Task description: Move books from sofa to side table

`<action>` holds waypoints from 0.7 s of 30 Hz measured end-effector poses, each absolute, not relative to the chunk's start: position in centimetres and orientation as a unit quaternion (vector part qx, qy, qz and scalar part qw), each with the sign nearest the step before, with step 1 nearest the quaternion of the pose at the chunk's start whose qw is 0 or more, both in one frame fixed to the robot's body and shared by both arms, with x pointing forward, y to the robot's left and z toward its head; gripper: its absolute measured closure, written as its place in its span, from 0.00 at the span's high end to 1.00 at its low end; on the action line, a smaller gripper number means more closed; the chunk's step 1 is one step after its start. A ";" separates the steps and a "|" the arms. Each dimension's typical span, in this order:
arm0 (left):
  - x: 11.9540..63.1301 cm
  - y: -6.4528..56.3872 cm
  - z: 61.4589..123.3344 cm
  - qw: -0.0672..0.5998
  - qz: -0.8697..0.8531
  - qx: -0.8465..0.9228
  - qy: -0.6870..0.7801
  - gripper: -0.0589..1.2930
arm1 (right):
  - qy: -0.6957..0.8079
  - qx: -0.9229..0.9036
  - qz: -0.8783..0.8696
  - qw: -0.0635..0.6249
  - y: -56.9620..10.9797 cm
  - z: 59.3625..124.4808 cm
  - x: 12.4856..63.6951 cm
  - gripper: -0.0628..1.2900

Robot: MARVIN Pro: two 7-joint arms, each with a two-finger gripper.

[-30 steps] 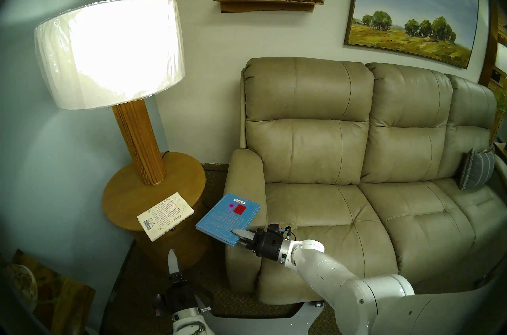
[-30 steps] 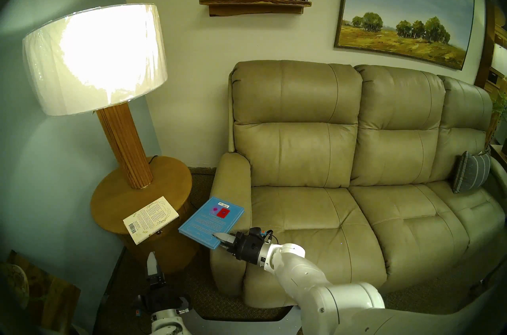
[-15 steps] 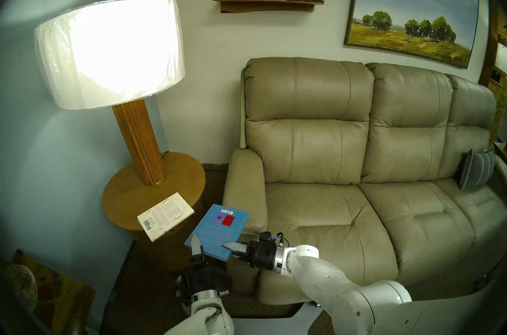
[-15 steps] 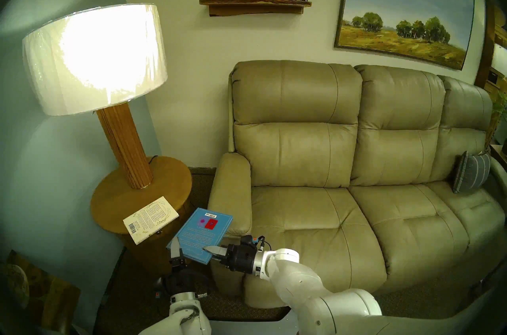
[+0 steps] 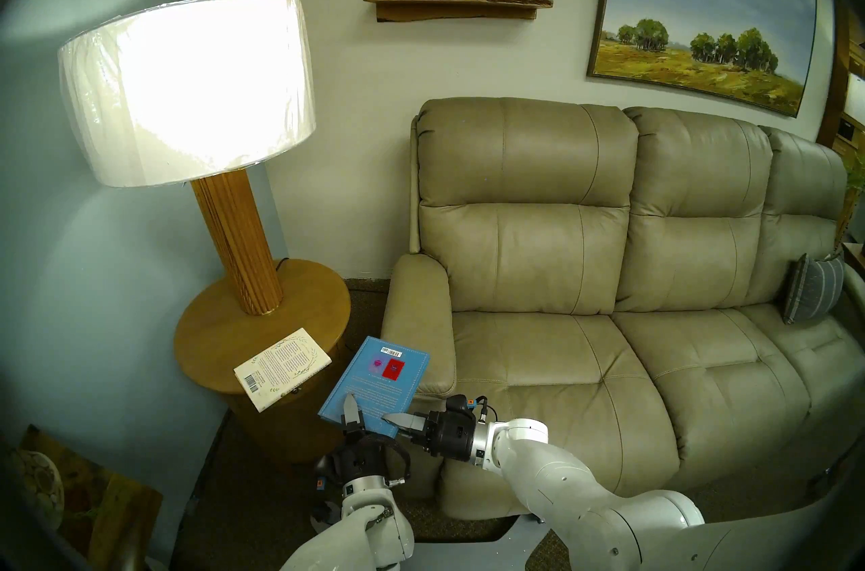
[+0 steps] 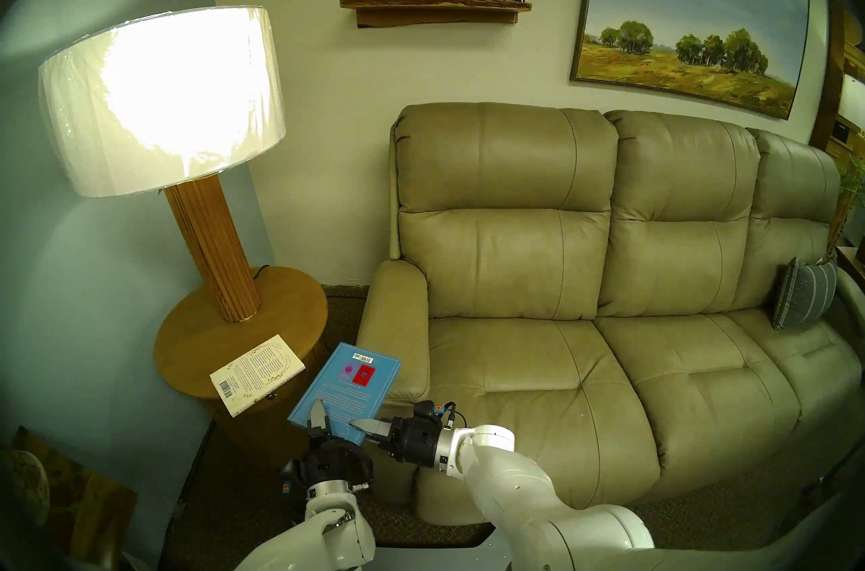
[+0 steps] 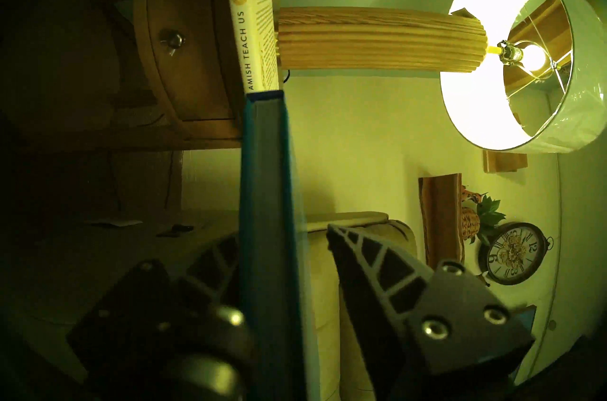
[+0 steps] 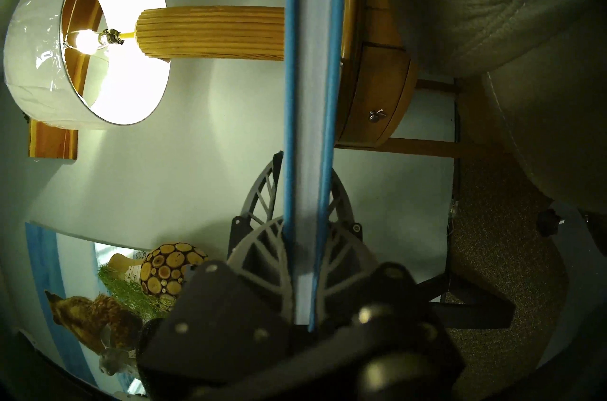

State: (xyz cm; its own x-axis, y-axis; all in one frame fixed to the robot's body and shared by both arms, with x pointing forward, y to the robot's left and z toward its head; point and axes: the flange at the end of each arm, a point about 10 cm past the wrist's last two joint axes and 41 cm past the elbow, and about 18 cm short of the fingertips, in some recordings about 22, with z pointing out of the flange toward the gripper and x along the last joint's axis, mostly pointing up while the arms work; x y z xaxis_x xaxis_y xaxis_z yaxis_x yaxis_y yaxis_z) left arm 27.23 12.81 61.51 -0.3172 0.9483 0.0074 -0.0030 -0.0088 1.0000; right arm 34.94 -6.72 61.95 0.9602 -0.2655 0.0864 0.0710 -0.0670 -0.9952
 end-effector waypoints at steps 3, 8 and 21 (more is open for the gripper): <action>27.2 12.6 61.8 0.412 0.581 0.409 0.571 0.38 | 0.073 -0.718 -0.126 0.681 -6.8 62.0 34.9 0.27; 27.2 13.1 62.3 0.402 0.595 0.396 0.573 0.34 | 0.080 -0.717 -0.133 0.679 -7.5 62.1 35.1 0.95; 26.9 17.6 64.9 0.372 0.642 0.335 0.581 0.33 | 0.116 -0.722 -0.161 0.662 -12.1 61.6 35.1 0.95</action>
